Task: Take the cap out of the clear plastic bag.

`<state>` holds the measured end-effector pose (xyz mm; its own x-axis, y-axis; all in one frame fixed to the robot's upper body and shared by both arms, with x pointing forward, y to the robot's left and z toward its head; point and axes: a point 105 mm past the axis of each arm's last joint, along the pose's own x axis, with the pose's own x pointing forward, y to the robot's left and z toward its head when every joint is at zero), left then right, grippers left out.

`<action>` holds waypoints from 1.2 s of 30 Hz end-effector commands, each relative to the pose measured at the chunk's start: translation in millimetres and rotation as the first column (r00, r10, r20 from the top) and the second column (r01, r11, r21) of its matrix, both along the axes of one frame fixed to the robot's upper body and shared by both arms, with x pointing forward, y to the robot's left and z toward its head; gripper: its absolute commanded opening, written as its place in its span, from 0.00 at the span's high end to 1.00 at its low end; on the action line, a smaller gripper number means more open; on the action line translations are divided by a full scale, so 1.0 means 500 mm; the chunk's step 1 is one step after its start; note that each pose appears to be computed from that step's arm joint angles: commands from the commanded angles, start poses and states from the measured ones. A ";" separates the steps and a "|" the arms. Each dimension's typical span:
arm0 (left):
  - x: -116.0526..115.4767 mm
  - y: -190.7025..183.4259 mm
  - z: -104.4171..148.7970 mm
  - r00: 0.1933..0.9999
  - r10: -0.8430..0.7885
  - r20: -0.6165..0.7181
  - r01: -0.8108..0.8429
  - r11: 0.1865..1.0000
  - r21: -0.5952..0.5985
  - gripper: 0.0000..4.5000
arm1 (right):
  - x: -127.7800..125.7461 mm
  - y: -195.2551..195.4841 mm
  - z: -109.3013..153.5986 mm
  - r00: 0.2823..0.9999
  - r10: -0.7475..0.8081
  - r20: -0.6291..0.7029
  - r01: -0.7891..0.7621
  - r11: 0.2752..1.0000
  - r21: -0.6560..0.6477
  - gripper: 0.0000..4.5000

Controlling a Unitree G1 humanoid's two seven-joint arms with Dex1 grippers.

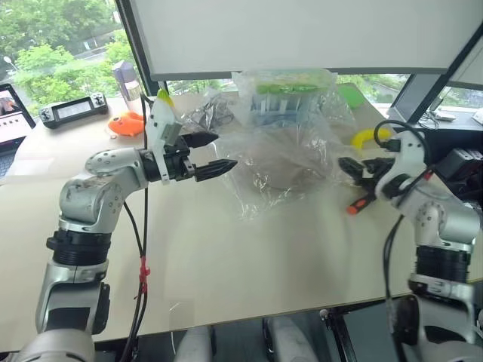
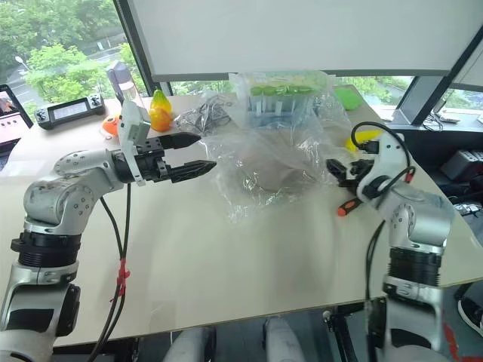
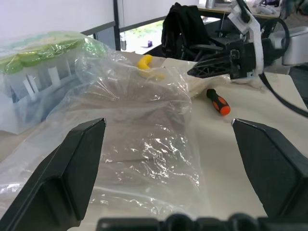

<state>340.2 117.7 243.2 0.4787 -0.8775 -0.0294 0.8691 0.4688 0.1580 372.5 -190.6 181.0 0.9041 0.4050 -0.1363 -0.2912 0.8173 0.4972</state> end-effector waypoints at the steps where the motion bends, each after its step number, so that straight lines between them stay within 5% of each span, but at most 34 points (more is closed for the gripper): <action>1: -0.011 0.009 0.023 0.999 0.015 0.052 -0.014 1.000 -0.004 0.00 | -0.036 0.042 0.016 0.999 0.007 -0.050 0.002 0.984 0.176 0.11; 6: -0.016 0.010 0.015 0.999 0.023 0.045 -0.022 1.000 -0.004 0.00 | -0.065 0.073 -0.011 0.992 0.007 -0.126 0.034 0.948 0.317 0.11; 20: -0.020 0.018 0.014 0.998 0.044 0.040 -0.044 0.999 0.007 0.00 | -0.085 0.018 -0.091 0.961 -0.051 -0.271 0.145 0.930 0.339 0.11; 36: -0.059 0.084 0.028 0.999 0.045 0.028 -0.048 0.990 0.131 0.00 | 0.097 0.055 -0.110 0.977 -0.004 -0.213 0.108 0.873 0.475 0.11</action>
<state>317.2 154.4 249.2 0.5159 -0.8464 -0.1321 0.8500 0.4865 0.2023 411.8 -167.9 118.9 0.8949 0.4146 -0.1648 -0.0654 0.4874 0.8707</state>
